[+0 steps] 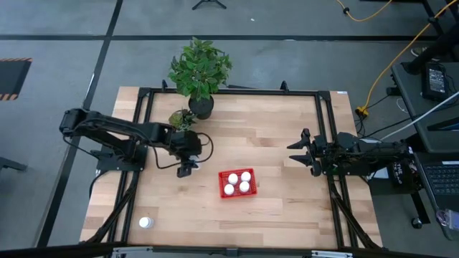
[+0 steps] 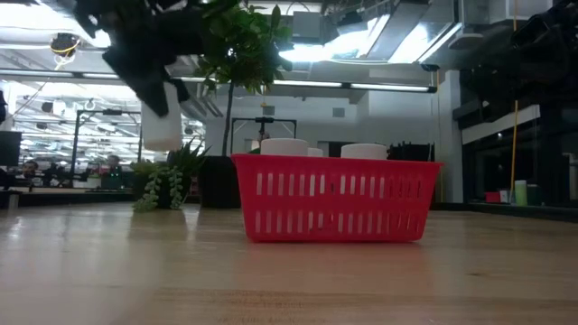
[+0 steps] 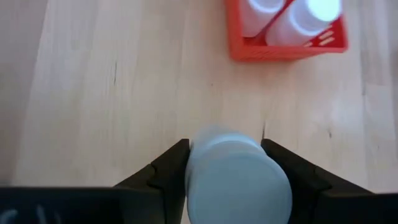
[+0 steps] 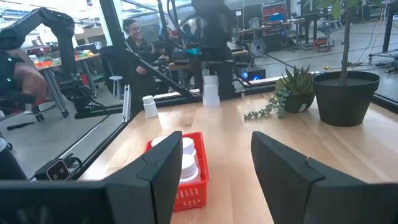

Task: Pick and place pill bottles into a basket
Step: Put the white pill bottles into the red bin

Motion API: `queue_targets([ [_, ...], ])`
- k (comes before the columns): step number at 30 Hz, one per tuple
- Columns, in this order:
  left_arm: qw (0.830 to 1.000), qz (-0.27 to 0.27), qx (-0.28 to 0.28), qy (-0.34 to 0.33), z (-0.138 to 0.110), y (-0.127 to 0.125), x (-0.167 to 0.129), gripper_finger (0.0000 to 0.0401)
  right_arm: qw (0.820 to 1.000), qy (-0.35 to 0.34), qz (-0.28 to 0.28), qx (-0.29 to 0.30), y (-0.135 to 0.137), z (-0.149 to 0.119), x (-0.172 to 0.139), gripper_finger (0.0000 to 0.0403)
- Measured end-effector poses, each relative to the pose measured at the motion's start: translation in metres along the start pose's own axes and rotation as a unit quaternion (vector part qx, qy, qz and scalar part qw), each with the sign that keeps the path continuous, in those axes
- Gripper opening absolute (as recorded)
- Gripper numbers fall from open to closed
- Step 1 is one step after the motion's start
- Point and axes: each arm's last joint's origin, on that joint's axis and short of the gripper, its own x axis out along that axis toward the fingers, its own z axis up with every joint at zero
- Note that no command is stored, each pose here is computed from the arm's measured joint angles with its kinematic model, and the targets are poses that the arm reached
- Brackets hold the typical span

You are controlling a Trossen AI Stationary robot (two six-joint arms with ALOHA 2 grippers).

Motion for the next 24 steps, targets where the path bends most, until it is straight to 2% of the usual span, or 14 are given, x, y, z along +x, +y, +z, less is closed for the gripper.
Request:
queue_targets([
  [9, 0.997, -0.016, 0.073, -0.036, 0.023, -0.012, -0.021, 0.0168, 1.000, 0.000, 0.000, 0.000, 0.000, 0.000, 0.000, 0.0194],
  [15, 0.992, -0.049, 0.086, -0.082, 0.046, -0.020, -0.034, 0.0168, 1.000, 0.000, 0.000, 0.000, 0.000, 0.000, 0.000, 0.0194],
  [24, 0.996, -0.058, 0.044, -0.059, 0.085, -0.028, -0.003, 0.0168, 1.000, 0.000, 0.000, 0.000, 0.000, 0.000, 0.000, 0.0194],
])
